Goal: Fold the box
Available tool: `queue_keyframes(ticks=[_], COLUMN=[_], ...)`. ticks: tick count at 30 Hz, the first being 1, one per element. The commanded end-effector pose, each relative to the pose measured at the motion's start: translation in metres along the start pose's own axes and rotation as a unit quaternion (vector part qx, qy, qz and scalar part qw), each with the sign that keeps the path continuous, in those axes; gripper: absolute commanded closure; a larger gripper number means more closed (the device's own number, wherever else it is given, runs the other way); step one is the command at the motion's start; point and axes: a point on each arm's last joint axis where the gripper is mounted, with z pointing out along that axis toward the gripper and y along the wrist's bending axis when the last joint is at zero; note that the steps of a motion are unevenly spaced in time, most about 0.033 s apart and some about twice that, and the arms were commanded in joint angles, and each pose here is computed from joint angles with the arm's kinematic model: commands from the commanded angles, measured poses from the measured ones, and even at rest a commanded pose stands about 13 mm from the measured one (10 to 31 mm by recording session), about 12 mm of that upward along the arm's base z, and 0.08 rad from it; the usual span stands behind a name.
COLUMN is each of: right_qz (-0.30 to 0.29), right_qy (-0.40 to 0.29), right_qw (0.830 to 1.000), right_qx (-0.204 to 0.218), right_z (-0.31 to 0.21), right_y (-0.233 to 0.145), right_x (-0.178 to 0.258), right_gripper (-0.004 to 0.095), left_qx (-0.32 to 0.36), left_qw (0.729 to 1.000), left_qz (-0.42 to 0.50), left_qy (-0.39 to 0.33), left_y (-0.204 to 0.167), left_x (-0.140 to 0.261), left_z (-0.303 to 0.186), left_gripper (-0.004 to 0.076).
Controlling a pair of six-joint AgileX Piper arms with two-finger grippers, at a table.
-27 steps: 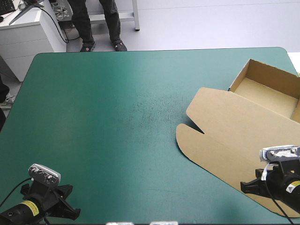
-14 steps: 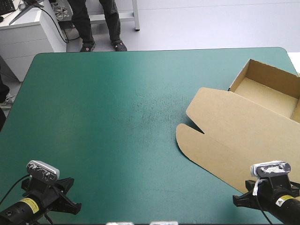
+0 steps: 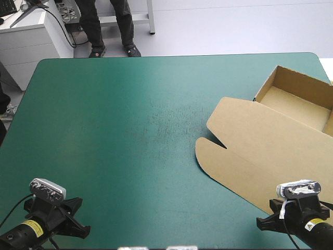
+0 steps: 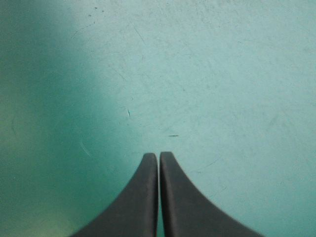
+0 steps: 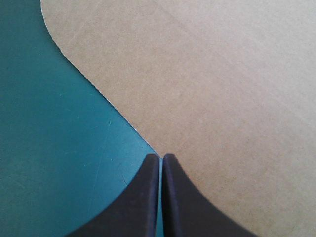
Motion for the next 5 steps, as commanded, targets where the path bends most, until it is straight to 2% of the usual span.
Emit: queue_keyframes(ticks=[1, 5], right_qz=[-0.001, -0.001], right_qy=[-0.037, -0.037], right_qw=[0.999, 0.999], right_qx=[0.001, 0.001], right_z=[-0.0051, -0.0051], right_y=[0.0007, 0.0007], right_x=[-0.0107, -0.0107], right_gripper=[0.0909, 0.0908], left_qx=[0.005, 0.005], left_qw=[0.999, 0.999], left_qz=[-0.003, -0.003], left_qy=[-0.037, -0.037], left_y=[-0.0009, -0.0009], left_x=[-0.0119, -0.0119], left_z=[-0.0051, -0.0051], left_gripper=[0.0732, 0.0732])
